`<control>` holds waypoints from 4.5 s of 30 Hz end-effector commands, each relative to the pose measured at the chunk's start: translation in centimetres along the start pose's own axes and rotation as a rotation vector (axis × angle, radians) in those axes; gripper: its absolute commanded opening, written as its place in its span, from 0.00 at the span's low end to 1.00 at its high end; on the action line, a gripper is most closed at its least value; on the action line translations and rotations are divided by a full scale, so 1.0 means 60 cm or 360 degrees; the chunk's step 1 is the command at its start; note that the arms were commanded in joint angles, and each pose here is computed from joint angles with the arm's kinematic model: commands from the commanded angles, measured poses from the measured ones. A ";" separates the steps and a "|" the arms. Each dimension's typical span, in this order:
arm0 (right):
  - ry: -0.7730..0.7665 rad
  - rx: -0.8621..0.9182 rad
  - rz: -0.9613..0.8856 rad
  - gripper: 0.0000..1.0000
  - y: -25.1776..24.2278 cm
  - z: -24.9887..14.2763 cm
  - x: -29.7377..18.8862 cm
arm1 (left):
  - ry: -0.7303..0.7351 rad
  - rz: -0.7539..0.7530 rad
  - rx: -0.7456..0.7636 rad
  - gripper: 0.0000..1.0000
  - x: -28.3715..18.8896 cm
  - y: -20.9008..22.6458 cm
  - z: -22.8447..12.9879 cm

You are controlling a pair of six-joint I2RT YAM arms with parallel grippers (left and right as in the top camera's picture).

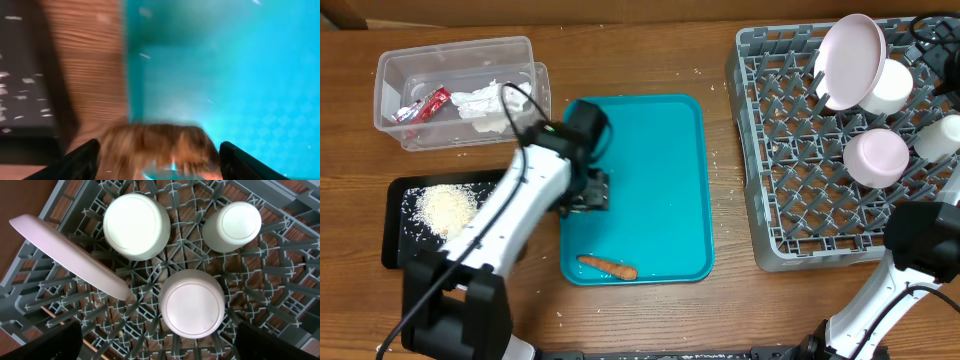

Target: Sort waste into correct bins and load items into the dishwasher

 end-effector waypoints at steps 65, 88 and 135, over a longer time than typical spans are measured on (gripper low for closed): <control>-0.0071 0.0005 0.0061 1.00 0.000 0.004 -0.033 | 0.0081 0.0243 0.0525 0.93 0.130 -0.023 0.036; -0.0071 0.0005 0.0061 1.00 0.000 0.004 -0.033 | 0.0024 0.0139 0.0567 0.92 0.150 -0.038 0.036; -0.0071 0.0005 0.0061 1.00 0.000 0.004 -0.033 | 0.0094 -0.0181 0.0212 0.64 0.153 -0.072 0.021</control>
Point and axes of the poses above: each gripper's point midway between its finger pads, its own x axis out along the fingers, its own y axis along the line the jaws close on, z = x × y, the point moved 7 cm from there along -x, back along the fingers, and after that the axes turned 11 degrees about x, right-handed, at the moved point
